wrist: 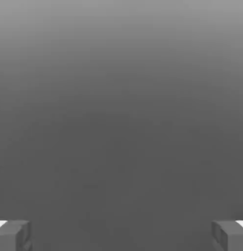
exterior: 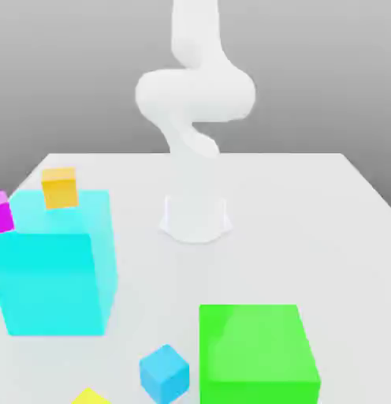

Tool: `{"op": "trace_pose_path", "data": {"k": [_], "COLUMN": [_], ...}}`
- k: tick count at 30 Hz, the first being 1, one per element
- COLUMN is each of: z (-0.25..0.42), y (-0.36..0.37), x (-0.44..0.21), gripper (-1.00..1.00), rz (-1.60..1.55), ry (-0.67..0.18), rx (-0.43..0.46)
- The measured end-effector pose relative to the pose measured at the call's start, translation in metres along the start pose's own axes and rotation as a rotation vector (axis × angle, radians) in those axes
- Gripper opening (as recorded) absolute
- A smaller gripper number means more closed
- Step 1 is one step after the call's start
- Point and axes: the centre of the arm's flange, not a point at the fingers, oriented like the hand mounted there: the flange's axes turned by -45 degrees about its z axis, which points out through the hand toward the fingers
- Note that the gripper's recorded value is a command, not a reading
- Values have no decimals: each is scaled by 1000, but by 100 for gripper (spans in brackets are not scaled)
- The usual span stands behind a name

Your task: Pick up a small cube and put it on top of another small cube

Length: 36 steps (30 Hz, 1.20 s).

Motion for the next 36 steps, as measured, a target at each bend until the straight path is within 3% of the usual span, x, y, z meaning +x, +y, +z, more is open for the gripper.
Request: {"op": "trace_pose_path", "data": {"k": [7,15,26,31,32,36], "z": [145,285,409,453,459,459], "y": [8,32,44,44,44,44], "x": [-26,-100,-242,-285,-291,-291], "gripper": [0,0,0,0,-100,-100], "rz": [177,387,711,736,735,736], "ry": [-194,-400,-668,-685,-686,-684], "rx": [-146,-250,-289,-287,-288,-287]}}
